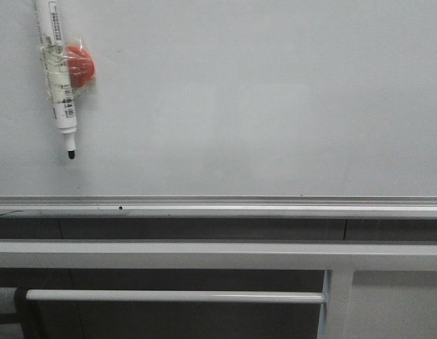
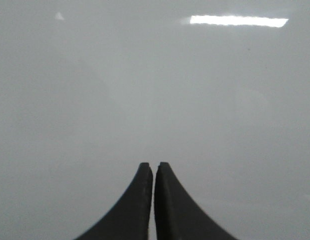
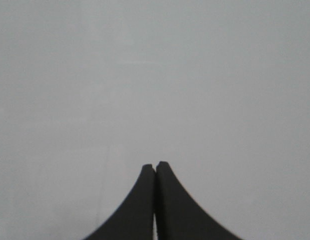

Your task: Write number 1 on whiteboard

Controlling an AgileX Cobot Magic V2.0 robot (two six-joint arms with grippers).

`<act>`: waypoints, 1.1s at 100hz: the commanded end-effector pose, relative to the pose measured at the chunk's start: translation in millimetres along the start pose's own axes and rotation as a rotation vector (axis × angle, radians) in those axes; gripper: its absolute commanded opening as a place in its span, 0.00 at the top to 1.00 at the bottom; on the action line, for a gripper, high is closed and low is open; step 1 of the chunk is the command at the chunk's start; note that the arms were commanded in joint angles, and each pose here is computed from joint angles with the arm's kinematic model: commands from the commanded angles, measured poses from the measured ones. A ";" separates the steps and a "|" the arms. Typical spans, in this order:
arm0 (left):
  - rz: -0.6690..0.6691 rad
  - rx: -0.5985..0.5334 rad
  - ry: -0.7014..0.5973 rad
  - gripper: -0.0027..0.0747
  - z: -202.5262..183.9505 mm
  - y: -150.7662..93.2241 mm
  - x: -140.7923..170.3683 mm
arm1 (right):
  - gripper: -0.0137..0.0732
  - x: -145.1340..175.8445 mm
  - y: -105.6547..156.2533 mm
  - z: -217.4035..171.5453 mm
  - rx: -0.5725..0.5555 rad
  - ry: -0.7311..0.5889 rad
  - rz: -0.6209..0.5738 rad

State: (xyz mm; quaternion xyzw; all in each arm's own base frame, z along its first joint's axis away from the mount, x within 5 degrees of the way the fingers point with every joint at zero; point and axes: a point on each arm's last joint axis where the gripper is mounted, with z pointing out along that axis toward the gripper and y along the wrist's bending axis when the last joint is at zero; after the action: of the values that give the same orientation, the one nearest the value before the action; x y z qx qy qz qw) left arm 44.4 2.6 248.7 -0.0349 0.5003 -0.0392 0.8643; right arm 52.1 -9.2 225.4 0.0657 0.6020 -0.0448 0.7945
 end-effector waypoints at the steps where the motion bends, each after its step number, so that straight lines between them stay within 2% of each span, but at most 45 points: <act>1: -0.008 0.003 -0.093 0.99 -2.8 0.0 -7.6 | 0.92 -4.6 -1.2 -2.3 0.012 -0.123 -0.009; 22: -0.008 0.003 -0.091 0.99 -2.8 0.0 -7.4 | 0.92 -5.0 -1.2 -2.4 0.012 -0.128 -0.009; 34: -0.010 0.003 -0.093 0.99 -2.3 -0.1 -9.2 | 0.92 -6.3 -2.5 -2.6 0.022 -0.143 0.054; 42: -0.010 0.004 -0.068 0.99 -1.1 -0.5 -10.1 | 0.92 -5.0 -3.2 -2.4 0.029 -0.129 0.088; 50: -0.011 0.006 0.031 0.99 2.4 -1.8 -10.7 | 0.92 -4.0 -2.9 -1.9 0.025 -0.098 0.139; 56: -0.012 0.009 0.120 0.99 6.6 -3.4 -14.2 | 0.92 -5.9 -1.5 -0.9 0.017 -0.039 0.223; 65: -0.012 0.011 0.246 0.99 14.2 -5.7 -21.0 | 0.92 -11.6 1.7 0.4 0.007 0.100 0.226; 72: -0.013 0.016 0.307 0.99 22.4 -7.9 -31.8 | 0.92 -24.3 3.8 1.2 -0.002 0.151 0.224; 88: -0.029 0.013 0.326 0.99 48.4 -11.2 -54.3 | 0.92 -65.4 8.4 5.3 -0.021 0.214 0.213; 96: -0.033 0.008 0.302 0.99 58.7 -11.2 -56.2 | 0.92 -65.1 10.3 5.7 -0.022 0.348 0.208; 110: -0.035 -0.001 0.240 0.99 72.0 -10.3 -56.0 | 0.92 -57.7 13.6 10.1 -0.032 0.384 0.343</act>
State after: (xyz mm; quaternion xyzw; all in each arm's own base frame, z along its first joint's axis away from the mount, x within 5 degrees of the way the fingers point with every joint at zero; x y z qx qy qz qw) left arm 74.1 -1.5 313.3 -0.0334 0.6498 -0.0537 0.7575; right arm 44.3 1.6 273.8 0.1422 0.7406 0.0862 0.6510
